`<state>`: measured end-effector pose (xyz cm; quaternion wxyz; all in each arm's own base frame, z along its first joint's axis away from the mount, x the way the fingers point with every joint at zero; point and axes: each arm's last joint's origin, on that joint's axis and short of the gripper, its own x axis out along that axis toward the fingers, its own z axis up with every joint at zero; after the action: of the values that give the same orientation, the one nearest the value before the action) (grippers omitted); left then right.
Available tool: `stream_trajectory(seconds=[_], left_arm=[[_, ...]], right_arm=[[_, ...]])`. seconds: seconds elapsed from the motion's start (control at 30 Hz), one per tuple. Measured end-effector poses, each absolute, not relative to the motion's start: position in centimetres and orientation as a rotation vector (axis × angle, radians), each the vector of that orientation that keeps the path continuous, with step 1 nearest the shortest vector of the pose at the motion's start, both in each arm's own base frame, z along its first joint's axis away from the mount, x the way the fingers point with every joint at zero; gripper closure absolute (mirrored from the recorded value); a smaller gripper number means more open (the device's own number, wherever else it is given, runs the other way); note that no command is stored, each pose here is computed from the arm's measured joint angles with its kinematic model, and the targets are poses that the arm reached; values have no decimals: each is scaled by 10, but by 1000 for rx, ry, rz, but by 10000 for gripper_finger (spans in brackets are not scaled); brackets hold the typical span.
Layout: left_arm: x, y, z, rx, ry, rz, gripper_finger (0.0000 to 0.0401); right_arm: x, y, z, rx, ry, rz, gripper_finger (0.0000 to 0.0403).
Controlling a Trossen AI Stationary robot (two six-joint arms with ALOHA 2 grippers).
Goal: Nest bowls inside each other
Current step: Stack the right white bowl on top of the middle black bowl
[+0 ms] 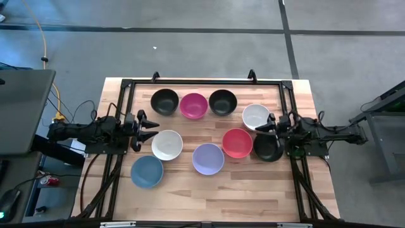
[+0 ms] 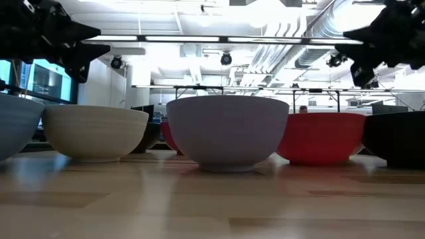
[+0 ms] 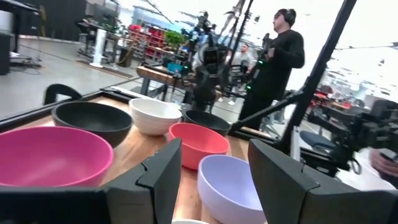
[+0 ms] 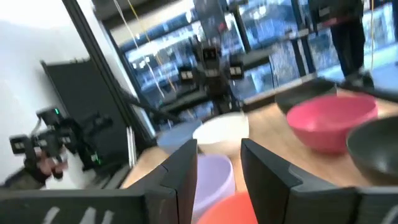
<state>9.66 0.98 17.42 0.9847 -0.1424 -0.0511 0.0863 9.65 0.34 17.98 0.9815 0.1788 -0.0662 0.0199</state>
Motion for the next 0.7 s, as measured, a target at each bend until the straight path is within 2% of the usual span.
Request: stream_trajectory(seconds=[0.13,0.33,0.5,0.7], left_arm=[[97,10,174,-287,-106,192,229],[97,9,174,-253,-98,153,229],[97,8,174,-191,-87,104,229],[97,7,174,-113,-79,90,229]], right_arm=[[95,4,187,362,-203,59,289],[95,3,188,246,-222,24,289],[96,-3,182,343,-148,-121,289],[85,-16,194,480,17,-408,289]])
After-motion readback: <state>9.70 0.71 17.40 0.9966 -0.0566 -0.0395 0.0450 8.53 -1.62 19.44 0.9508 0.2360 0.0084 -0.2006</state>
